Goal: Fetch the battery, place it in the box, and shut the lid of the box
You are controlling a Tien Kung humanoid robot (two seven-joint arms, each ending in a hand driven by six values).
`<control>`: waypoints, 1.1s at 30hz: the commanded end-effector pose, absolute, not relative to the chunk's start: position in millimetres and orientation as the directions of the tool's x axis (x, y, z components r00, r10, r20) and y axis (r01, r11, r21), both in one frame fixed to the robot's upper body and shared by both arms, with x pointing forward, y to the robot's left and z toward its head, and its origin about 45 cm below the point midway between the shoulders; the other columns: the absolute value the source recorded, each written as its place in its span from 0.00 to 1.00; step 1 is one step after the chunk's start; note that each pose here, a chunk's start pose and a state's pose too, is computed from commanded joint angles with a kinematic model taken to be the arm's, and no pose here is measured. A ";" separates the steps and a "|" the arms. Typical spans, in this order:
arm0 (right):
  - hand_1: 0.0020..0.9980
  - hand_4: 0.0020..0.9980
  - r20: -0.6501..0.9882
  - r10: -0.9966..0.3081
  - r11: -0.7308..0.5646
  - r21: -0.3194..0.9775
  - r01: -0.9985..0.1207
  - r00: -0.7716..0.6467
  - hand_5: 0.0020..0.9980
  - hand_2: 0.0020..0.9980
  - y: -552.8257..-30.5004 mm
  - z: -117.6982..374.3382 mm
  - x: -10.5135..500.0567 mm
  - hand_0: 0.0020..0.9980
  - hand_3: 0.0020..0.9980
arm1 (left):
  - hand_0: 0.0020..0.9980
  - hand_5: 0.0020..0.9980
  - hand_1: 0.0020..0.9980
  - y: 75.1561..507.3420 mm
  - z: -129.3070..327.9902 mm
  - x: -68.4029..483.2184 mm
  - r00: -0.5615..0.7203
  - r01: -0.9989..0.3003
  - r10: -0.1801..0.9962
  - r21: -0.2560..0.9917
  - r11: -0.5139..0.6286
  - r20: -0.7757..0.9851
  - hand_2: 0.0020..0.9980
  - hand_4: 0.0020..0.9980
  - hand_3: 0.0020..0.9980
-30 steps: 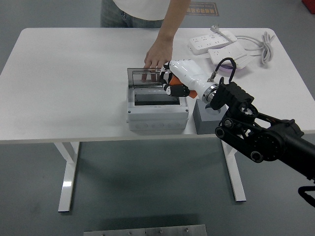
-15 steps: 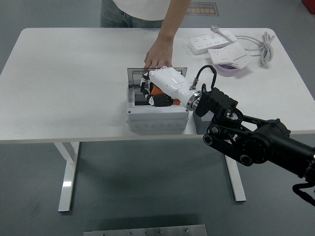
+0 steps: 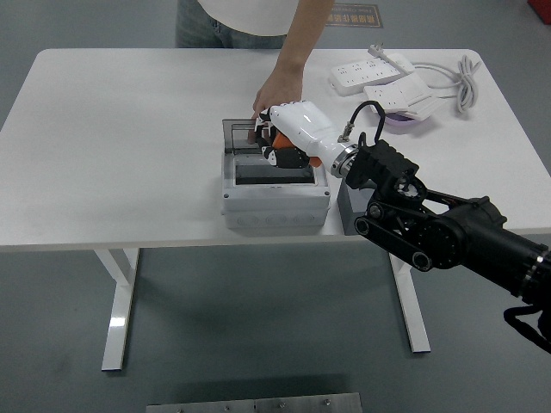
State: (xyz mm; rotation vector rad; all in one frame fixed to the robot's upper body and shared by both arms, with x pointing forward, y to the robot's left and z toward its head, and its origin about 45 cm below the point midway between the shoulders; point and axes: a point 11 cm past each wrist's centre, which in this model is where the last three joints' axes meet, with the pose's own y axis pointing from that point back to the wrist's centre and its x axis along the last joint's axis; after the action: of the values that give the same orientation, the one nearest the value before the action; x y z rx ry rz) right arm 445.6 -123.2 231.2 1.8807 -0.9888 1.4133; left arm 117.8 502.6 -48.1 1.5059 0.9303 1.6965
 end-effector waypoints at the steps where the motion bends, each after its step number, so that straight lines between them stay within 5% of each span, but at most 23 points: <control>1: 0.24 0.28 0.963 -0.215 -0.557 0.016 -0.830 0.163 0.14 0.26 -122.3 230.9 445.6 0.18 0.32 | 0.66 0.29 0.74 502.6 -48.0 118.1 -0.103 -0.028 0.853 0.856 -0.517 0.512 0.72 0.70 0.63; 33: 0.25 0.27 0.959 -0.255 -0.582 -0.047 -0.812 0.127 0.15 0.26 -107.4 214.1 435.9 0.18 0.32 | 0.66 0.29 0.74 502.8 -44.9 127.4 -0.085 -0.040 0.854 0.855 -0.517 0.513 0.72 0.70 0.63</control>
State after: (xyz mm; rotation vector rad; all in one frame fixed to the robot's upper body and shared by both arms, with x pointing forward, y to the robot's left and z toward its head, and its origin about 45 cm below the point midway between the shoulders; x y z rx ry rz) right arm 435.9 -107.4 214.1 1.9131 -1.0262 1.4693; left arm 127.4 502.8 -44.9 1.5105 0.9084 1.6833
